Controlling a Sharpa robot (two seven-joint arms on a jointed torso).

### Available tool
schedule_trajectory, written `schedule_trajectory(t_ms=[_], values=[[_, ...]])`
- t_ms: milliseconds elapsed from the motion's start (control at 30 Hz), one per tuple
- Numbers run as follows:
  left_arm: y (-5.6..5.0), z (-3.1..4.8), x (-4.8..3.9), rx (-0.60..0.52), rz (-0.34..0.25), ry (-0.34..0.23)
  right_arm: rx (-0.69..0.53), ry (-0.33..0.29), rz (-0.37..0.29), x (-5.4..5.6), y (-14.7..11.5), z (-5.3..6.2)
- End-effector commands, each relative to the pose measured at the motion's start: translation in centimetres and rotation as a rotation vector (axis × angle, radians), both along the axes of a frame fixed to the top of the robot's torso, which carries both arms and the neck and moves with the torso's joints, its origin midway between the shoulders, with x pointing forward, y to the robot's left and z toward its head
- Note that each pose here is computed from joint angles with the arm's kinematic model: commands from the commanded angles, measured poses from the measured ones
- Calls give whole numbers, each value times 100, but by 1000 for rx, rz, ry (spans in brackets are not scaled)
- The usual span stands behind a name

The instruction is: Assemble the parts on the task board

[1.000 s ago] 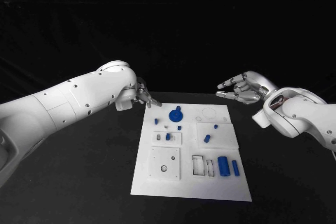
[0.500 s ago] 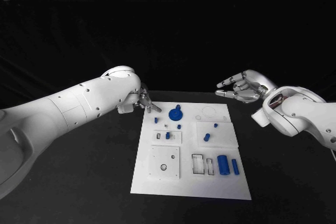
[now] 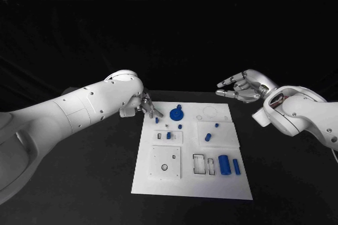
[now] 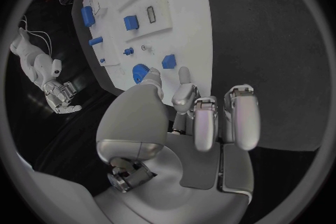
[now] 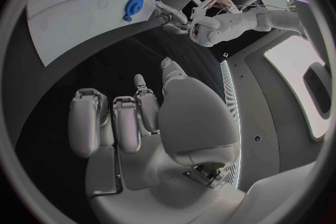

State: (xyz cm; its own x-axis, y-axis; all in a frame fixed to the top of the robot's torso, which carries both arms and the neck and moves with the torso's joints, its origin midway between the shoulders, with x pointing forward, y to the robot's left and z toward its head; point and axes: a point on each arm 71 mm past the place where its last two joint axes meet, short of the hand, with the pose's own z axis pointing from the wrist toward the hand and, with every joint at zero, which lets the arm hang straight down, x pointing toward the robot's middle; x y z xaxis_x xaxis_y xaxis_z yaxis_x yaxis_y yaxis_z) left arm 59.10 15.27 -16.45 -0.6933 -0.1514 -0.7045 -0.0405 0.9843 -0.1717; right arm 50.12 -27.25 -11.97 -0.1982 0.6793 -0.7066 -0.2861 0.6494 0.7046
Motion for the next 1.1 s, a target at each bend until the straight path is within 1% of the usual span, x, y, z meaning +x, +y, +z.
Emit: schedule_trajectory(t_ms=[33, 433, 1100], values=[[-38, -30, -23, -18, -25, 41, -3, 5, 16, -4, 19, -7], [-68, -52, -33, -43, -28, 50, -3, 8, 20, 10, 41, -19], [-55, -62, -32, -63, -16, 63, -3, 11, 21, 15, 46, -29]])
